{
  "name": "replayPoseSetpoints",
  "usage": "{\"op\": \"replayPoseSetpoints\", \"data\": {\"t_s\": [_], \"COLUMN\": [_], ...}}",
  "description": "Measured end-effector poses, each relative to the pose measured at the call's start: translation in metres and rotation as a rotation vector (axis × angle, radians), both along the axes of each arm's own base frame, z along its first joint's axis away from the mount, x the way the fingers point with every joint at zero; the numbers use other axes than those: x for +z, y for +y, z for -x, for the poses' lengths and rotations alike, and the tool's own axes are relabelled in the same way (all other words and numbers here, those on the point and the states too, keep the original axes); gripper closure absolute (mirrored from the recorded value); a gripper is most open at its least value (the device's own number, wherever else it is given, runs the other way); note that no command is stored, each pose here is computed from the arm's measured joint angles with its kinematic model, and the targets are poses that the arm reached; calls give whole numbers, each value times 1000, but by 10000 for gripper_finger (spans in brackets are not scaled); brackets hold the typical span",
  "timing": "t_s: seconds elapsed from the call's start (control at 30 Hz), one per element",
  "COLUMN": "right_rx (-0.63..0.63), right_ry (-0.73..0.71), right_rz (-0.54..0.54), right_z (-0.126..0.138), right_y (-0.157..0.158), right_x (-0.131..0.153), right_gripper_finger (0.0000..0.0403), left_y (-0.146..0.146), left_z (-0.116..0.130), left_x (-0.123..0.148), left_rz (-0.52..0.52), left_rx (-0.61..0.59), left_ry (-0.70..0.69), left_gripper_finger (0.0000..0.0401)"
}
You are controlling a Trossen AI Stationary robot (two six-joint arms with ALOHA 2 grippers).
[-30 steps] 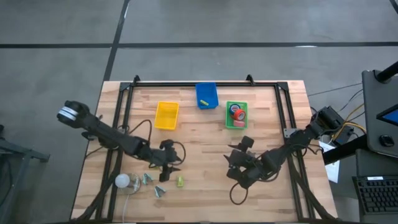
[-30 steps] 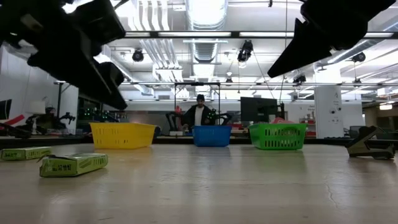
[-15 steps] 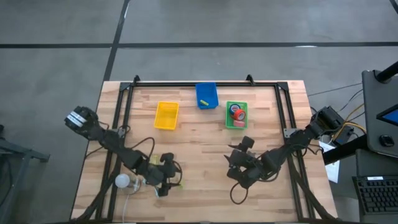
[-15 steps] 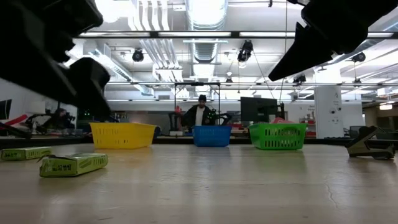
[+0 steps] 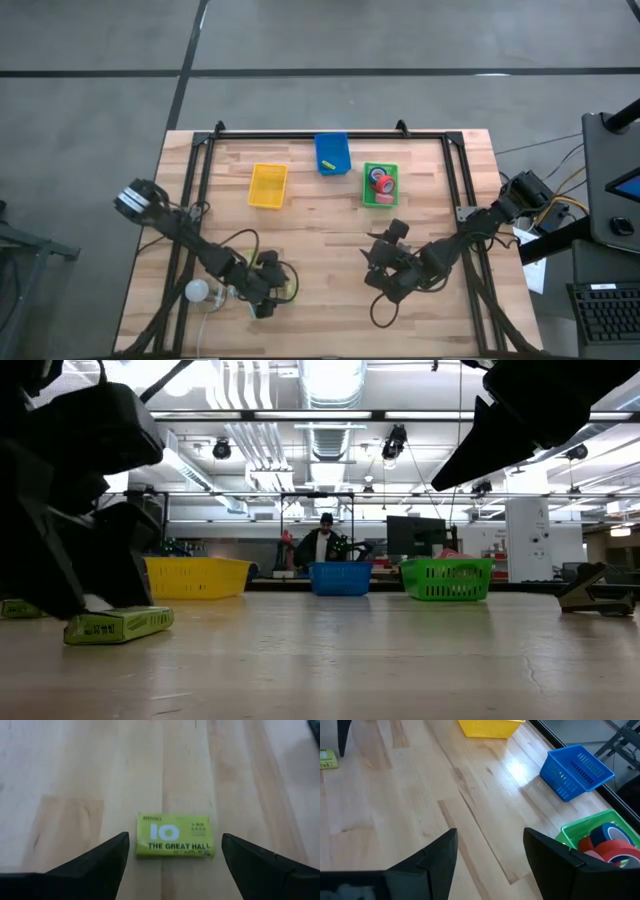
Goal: Pick and place Stapler, Stapler remover, tape
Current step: Put the bottom green staple box into the blue basket
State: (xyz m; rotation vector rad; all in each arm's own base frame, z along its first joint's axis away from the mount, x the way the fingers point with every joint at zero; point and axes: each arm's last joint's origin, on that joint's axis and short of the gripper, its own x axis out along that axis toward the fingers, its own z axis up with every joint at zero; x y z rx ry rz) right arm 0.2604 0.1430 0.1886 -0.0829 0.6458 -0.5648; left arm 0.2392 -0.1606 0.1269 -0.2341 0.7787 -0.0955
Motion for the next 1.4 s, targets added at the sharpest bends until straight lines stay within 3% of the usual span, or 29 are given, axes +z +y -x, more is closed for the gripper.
{"op": "replayPoseSetpoints", "data": {"t_s": [0.33,0.6,0.9,1.23,1.4], "right_rx": [-1,0,-10,-20,24], "right_ry": [-5,-8,-32,-123,-174], "right_rz": [-3,1,7,-53,-119], "right_z": [0,-1,-2,-9,-16], "right_y": [0,0,0,2,7], "right_x": [0,0,1,6,10], "right_gripper_finger": [182,182,182,181,181], "left_y": [-1,-6,-7,-8,-7], "left_z": [-3,-1,-2,-8,-15], "left_x": [-15,-26,-30,-24,-17], "left_rz": [-37,-187,-222,-250,-368], "left_rx": [21,-68,-85,-27,46], "left_ry": [23,26,29,-35,-121], "left_gripper_finger": [80,88,115,158,159]}}
